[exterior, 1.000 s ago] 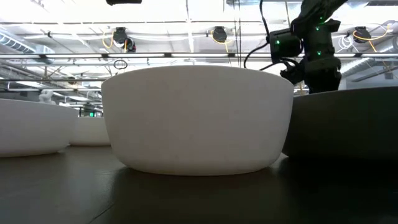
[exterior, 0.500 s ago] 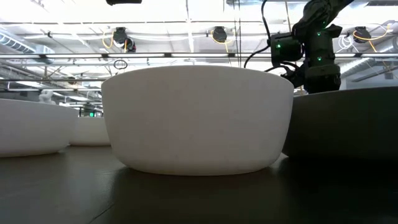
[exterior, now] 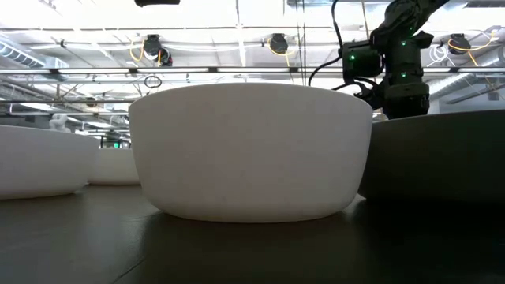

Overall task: Nest bowls inside each other
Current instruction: Stack the black bowl on the light gray bowl

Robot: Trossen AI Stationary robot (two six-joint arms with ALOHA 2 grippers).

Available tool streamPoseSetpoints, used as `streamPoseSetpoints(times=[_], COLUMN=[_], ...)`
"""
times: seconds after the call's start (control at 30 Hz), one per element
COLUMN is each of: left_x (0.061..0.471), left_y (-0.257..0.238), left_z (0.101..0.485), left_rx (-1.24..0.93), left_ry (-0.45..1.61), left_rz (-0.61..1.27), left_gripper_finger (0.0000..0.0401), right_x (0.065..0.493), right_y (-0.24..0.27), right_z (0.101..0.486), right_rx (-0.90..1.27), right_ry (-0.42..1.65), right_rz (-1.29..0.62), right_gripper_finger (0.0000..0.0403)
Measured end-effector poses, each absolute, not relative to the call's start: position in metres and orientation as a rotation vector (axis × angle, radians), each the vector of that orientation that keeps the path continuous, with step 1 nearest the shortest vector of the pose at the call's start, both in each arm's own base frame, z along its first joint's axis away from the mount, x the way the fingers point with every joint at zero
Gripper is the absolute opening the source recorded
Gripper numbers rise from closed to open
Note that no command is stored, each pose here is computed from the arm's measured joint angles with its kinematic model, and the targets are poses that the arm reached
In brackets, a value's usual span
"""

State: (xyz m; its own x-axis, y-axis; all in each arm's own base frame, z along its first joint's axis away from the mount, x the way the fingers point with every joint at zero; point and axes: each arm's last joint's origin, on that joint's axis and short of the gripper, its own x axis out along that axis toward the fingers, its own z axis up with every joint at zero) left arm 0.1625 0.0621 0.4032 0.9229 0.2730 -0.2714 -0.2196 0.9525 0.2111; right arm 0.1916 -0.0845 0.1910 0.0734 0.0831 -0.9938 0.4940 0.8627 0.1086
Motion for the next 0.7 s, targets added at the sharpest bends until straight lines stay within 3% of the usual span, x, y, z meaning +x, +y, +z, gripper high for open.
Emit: streamPoseSetpoints(times=[0.7], left_x=[0.1651], left_y=[0.0548], left_z=[0.403], left_rx=[0.192], left_ry=[0.301], left_rz=[0.209], left_gripper_finger=[0.0315], right_x=[0.1894], right_y=[-0.09], right_z=[0.191], right_rx=[0.527], right_ry=[1.469], right_rz=[-0.373], right_gripper_finger=[0.0178])
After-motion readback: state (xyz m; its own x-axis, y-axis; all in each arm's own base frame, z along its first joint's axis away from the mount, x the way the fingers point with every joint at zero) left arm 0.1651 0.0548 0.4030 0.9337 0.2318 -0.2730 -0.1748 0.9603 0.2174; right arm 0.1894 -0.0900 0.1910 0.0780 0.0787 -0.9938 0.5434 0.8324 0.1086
